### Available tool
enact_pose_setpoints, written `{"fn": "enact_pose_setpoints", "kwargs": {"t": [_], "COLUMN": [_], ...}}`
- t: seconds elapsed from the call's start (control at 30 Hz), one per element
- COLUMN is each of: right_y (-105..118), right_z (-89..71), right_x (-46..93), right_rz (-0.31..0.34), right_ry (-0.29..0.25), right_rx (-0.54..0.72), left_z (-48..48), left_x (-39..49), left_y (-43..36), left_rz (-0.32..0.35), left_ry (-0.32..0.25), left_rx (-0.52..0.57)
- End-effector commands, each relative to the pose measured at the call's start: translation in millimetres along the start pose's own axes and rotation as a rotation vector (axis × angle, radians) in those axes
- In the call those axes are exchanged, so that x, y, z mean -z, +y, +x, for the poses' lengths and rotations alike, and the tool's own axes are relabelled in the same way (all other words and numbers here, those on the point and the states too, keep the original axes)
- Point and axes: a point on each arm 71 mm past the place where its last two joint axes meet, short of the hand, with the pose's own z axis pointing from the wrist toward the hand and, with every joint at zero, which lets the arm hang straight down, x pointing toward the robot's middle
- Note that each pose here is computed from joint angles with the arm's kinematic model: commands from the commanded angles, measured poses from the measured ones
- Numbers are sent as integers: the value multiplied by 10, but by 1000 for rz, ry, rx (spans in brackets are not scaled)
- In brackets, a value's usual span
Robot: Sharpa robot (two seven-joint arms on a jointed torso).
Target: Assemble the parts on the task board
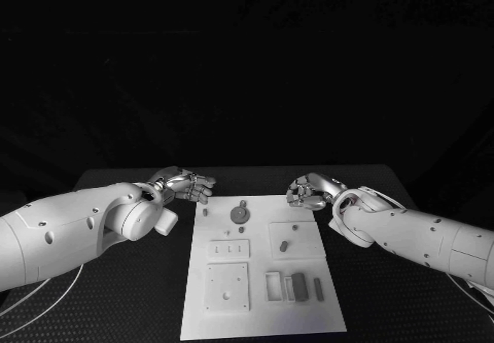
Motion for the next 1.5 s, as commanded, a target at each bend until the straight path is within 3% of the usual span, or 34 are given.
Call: {"fn": "enact_pose_setpoints", "kwargs": {"t": [0.03, 0.47, 0.9, 1.5], "right_y": [158, 741, 1100, 1328], "right_z": [-54, -103, 56, 143], "right_x": [-53, -199, -240, -231], "right_rz": [33, -53, -131, -188], "right_ry": [34, 70, 115, 130], "right_rx": [25, 35, 29, 10], "left_z": [103, 473, 689, 705], "left_x": [-35, -128, -154, -175], "left_y": [0, -119, -198, -200], "left_rz": [-70, -80, -57, -70], "left_ry": [27, 79, 140, 149], "left_rx": [-69, -114, -94, -88]}}
